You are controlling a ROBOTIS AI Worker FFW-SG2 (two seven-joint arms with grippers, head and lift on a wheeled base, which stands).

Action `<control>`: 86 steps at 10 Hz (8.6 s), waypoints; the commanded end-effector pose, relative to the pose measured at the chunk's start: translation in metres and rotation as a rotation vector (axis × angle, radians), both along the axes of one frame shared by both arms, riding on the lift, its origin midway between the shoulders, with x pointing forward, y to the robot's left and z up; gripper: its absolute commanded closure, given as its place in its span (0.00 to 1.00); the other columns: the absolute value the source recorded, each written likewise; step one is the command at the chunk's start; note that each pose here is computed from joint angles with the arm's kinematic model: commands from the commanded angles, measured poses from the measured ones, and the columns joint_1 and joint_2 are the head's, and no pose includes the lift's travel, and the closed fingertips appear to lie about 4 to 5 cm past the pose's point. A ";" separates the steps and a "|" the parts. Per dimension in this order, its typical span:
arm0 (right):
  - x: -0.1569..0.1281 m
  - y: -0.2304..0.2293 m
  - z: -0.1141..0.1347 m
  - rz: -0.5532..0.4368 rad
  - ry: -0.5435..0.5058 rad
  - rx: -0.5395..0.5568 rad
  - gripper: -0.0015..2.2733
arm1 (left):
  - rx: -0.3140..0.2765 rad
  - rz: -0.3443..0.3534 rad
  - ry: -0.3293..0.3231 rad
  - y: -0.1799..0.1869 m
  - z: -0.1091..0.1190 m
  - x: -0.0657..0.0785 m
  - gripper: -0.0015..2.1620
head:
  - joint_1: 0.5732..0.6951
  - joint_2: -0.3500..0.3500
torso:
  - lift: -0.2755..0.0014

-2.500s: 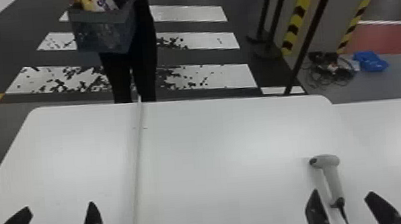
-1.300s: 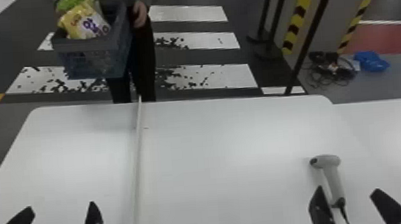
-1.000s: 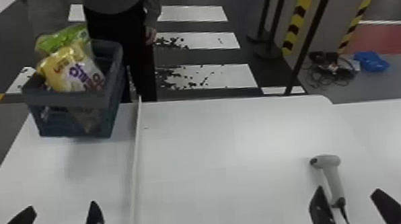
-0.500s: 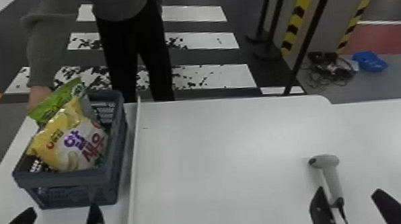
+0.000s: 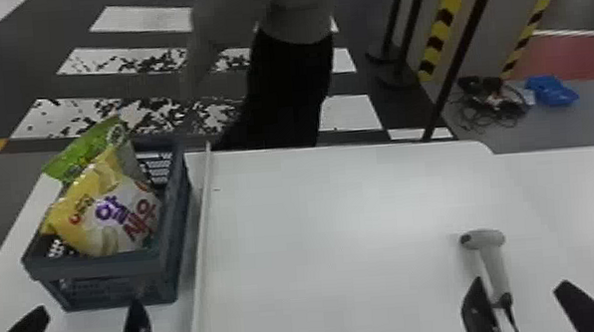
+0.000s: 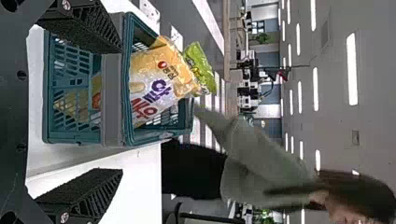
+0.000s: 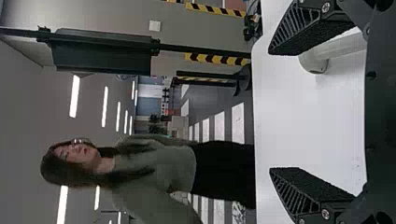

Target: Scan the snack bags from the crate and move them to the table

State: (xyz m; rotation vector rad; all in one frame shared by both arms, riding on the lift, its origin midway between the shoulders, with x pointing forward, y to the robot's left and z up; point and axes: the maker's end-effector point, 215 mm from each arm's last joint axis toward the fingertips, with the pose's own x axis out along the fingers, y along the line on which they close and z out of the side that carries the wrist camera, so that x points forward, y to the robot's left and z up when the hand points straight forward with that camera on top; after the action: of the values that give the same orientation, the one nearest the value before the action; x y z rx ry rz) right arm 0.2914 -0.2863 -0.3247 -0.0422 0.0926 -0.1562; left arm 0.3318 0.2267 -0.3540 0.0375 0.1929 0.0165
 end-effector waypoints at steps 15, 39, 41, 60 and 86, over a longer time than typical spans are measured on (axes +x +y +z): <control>-0.004 0.034 0.003 0.074 0.009 -0.053 0.05 | -0.142 -0.040 -0.135 0.126 0.030 0.085 0.04 | 1.00 0.69 | 0.65; -0.005 0.041 -0.001 0.127 0.039 -0.104 0.05 | -0.136 -0.081 0.051 0.096 -0.020 0.165 0.87 | 1.00 0.67 | 0.65; -0.003 0.045 -0.004 0.131 0.041 -0.097 0.05 | -0.117 -0.086 0.022 0.092 -0.002 0.161 0.88 | 1.00 0.66 | 0.65; -0.008 0.071 -0.018 0.164 0.100 -0.129 0.05 | -0.548 -0.351 -0.063 -0.005 0.139 0.119 0.88 | 1.00 0.58 | 0.65; -0.003 0.075 -0.003 0.170 0.045 -0.125 0.05 | -0.461 -0.588 0.411 -0.297 -0.110 0.138 0.01 | 1.00 0.00 | 0.65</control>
State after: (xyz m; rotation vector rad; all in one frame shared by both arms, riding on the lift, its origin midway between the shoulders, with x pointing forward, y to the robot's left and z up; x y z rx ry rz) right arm 0.2887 -0.2112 -0.3282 -0.1778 0.1273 0.0085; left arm 0.4668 -0.0707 -0.4685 -0.4026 0.6045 -0.6268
